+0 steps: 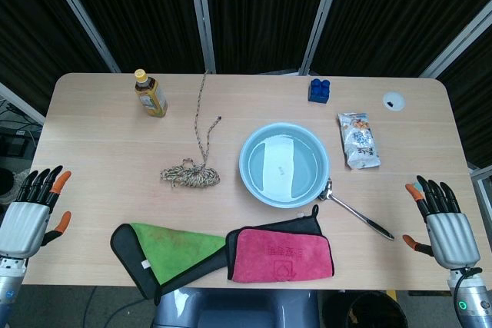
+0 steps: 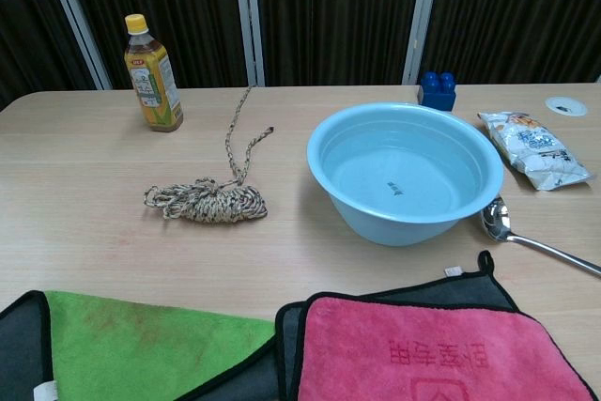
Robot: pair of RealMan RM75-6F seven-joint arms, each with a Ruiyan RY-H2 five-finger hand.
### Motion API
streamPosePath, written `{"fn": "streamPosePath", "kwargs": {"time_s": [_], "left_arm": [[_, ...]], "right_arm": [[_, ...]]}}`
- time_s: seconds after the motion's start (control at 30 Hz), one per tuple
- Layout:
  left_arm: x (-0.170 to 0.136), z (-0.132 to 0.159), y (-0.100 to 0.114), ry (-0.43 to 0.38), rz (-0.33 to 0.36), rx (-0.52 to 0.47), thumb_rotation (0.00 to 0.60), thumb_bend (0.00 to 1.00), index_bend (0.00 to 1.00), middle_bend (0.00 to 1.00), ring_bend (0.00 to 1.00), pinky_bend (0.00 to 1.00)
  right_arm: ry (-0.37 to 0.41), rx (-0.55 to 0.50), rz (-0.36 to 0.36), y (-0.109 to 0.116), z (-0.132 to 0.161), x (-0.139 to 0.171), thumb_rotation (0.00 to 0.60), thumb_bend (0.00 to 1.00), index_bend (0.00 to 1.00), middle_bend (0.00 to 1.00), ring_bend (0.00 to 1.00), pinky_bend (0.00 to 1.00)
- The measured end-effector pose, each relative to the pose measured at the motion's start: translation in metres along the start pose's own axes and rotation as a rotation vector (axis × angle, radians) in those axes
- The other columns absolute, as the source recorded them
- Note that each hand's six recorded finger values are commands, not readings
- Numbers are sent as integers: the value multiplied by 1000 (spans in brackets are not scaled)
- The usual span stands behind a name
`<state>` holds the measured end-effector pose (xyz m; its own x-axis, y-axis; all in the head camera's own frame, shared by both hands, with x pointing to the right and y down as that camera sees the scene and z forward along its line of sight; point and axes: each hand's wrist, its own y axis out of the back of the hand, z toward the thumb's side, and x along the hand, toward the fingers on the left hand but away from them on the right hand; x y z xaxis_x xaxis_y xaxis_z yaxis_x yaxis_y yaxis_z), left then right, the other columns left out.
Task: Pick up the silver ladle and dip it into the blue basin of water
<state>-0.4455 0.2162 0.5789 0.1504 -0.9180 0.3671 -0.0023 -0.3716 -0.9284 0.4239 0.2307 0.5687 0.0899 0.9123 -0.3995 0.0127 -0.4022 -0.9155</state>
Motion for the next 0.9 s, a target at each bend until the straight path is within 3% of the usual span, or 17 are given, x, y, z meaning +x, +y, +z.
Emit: {"fn": "streamPosePath", "kwargs": {"time_s": [0.23,0.37,0.6,0.77,0.9], "left_arm": [[1,-1,0,0,-6,-4,600,415,0,0,0,0],[3,0,3,0,4,-23,600,415,0,0,0,0],[8,-2,1,1,-22,-42,600,417,0,0,0,0],[8,4,3,-21,-19,-57,600,417,0,0,0,0],[10,6,3,-36,-30,-78,600,416,0,0,0,0]], "right_arm": [[-1,11,6,-2,1,-1,600,17,104,0,0,0],[10,9,11,-7,4,-3,600,16,196,0,0,0],[53,5,51,-33,15,-14,600,19,393,0,0,0],[96,-47,141,-58,31,-20,600,52,466,0,0,0],[102,-19,169,-75,41,-26,600,79,466,0,0,0]]}}
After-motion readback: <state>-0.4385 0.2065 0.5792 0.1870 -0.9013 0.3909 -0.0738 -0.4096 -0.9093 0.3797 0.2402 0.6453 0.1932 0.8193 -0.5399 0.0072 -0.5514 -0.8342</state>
